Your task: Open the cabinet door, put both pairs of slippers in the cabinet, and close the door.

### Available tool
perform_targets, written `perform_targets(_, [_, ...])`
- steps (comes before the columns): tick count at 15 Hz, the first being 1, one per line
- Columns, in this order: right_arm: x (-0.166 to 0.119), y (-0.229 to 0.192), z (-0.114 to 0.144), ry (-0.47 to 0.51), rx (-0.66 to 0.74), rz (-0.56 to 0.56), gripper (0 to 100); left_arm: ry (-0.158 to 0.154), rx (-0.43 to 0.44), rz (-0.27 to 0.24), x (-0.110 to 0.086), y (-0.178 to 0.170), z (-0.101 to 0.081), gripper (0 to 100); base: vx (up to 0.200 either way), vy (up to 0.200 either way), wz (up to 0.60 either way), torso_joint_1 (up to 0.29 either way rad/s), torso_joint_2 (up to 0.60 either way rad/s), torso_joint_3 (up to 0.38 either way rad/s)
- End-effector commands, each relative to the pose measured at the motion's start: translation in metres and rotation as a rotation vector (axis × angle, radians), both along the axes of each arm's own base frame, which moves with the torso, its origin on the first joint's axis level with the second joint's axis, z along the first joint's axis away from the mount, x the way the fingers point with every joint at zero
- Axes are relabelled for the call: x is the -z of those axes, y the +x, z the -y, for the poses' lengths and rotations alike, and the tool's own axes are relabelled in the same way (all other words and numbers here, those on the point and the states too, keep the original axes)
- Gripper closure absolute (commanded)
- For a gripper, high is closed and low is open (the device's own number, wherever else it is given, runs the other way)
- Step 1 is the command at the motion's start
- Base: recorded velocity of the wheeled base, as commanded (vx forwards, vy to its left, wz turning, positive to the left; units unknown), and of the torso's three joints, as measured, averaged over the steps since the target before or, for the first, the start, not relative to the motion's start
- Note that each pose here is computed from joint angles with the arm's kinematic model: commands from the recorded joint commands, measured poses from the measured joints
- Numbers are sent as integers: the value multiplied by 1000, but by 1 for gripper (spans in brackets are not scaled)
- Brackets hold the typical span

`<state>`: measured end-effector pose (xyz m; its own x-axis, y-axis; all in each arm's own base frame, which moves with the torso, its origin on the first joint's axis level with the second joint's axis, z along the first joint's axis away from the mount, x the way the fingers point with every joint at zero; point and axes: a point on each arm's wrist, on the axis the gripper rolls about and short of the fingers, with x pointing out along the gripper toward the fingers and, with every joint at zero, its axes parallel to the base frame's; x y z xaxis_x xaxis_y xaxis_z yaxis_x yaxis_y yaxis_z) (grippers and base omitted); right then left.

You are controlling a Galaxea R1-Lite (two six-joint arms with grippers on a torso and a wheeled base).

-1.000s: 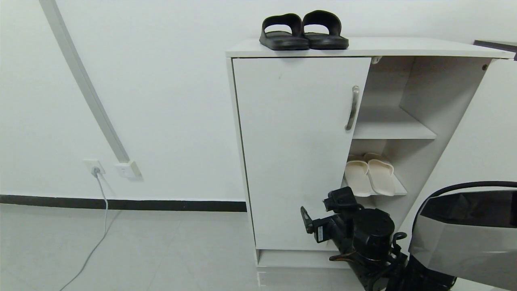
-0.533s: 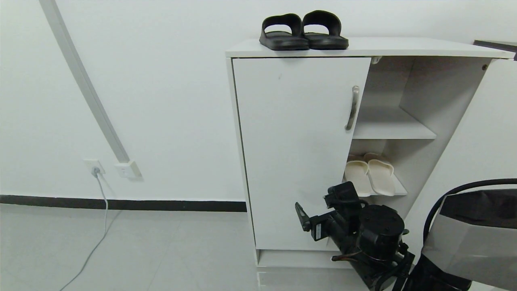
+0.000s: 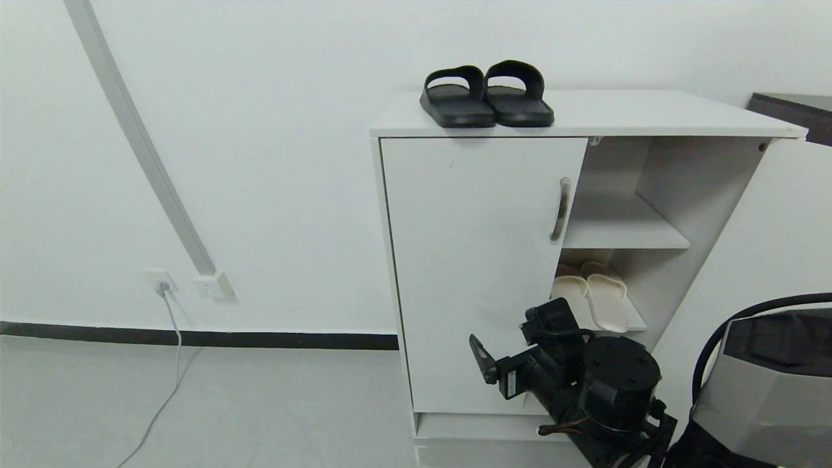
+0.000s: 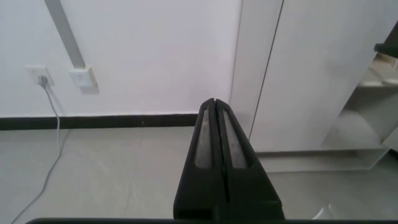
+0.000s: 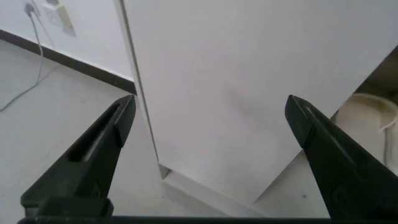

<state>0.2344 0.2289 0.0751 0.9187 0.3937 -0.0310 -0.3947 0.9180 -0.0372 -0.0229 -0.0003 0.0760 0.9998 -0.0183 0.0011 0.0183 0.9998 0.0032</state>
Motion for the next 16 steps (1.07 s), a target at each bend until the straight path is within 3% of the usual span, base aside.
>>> perform_targets(1, [0,0,1,-1,2,-1,0,0,0,-1,0,0,0,100,0,0,0,105,-491,-359])
perform_targets(16, [6,-5,2,-26,-8,-21,0,0,0,-1,0,0,0,100,0,0,0,160,-482,-324])
